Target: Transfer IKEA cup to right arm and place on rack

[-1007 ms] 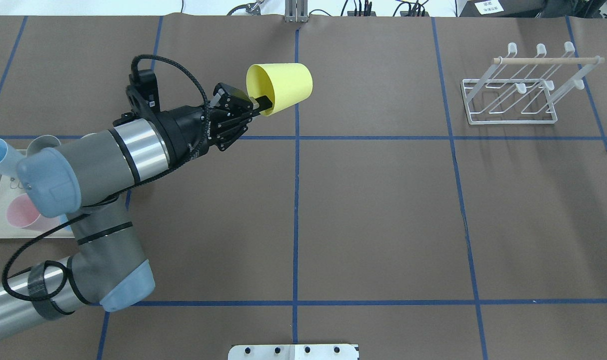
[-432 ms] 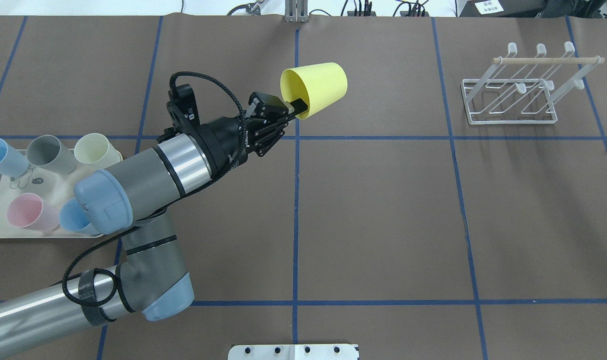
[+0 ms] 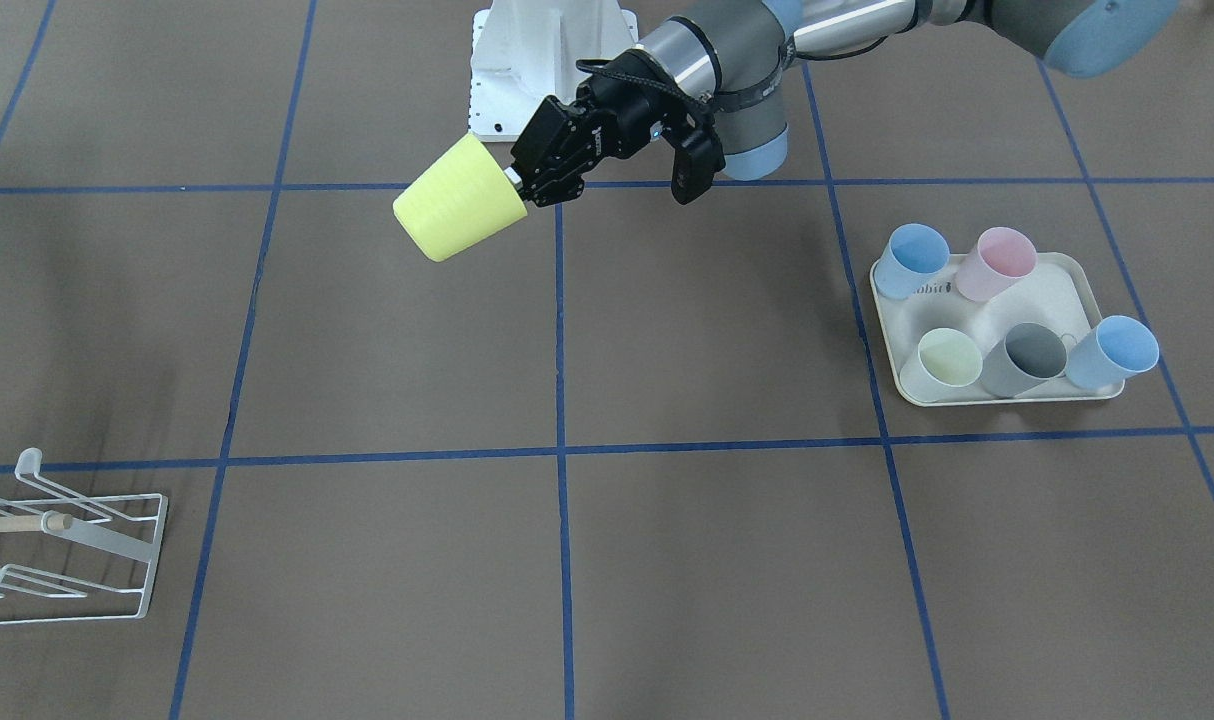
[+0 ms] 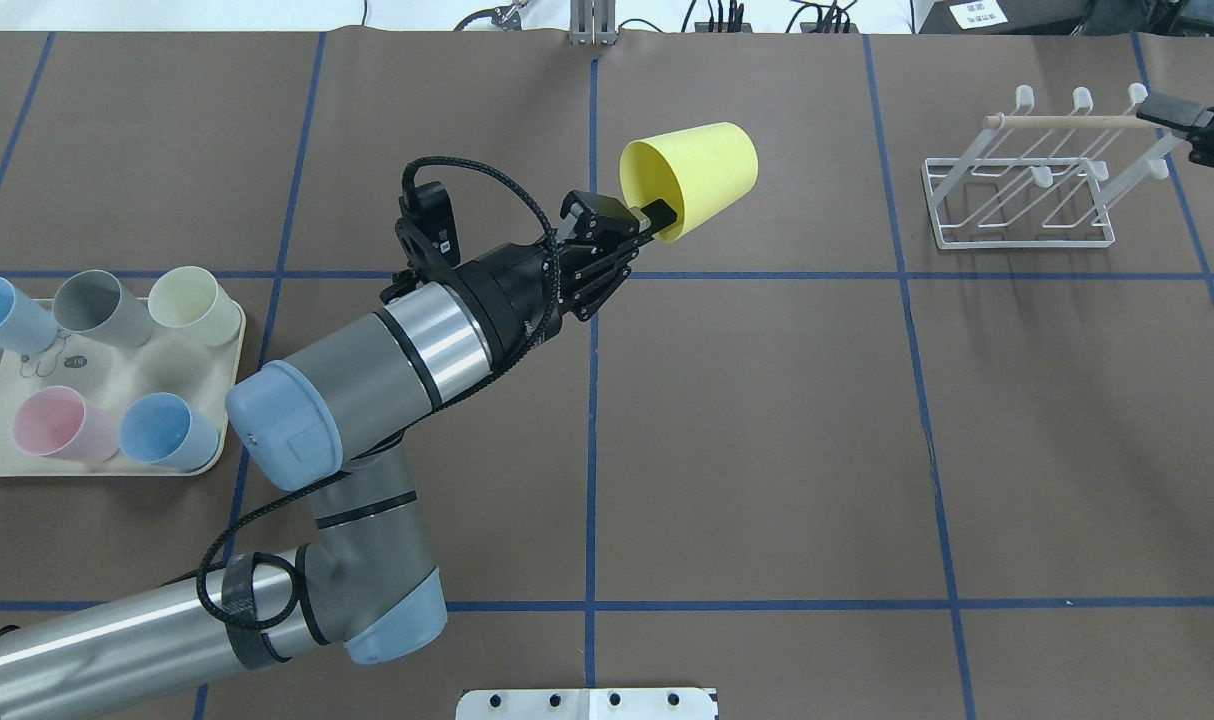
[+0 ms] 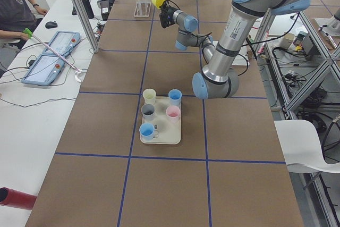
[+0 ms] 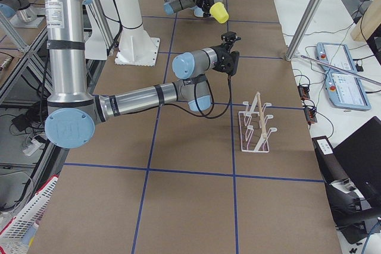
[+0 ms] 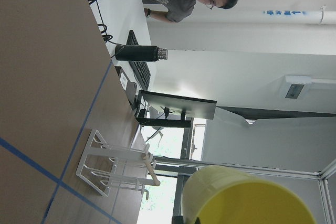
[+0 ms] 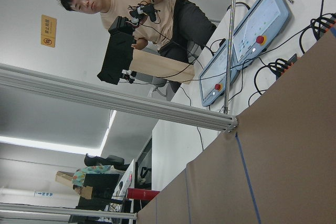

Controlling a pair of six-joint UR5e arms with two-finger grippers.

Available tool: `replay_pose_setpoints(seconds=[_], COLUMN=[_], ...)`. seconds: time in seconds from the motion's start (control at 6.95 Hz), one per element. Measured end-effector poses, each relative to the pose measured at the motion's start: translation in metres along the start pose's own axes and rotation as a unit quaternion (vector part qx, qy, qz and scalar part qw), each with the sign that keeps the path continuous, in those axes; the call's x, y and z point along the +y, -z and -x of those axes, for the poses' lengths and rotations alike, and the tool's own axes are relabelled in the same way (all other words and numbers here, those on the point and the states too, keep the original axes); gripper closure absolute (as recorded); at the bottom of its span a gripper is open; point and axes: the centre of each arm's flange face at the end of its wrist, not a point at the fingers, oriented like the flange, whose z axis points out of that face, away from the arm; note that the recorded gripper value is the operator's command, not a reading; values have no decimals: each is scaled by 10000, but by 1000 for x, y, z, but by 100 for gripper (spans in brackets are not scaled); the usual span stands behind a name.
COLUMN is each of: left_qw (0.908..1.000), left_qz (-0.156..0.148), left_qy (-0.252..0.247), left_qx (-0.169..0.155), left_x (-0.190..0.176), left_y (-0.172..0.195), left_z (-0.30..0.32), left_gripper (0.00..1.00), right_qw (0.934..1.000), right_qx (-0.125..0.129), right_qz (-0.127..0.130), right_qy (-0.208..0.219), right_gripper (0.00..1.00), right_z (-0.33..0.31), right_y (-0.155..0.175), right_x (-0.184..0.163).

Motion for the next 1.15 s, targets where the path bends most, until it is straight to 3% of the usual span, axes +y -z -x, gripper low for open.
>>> replay_pose_setpoints(seconds=[0.58, 1.15], left_qw=[9984, 9967], left_qz=[144, 282], left_qy=[238, 386], left_qx=[491, 660], left_x=[20, 44], left_y=[-16, -28], left_z=[-8, -19], left_gripper=[100, 100], right_qw=[9989, 9964], right_qx=[-289, -564], right_qz=[199, 310], right_qy=[-324, -549], right_gripper=[1, 1], right_z=[11, 14], right_y=[-33, -71], right_x=[36, 75])
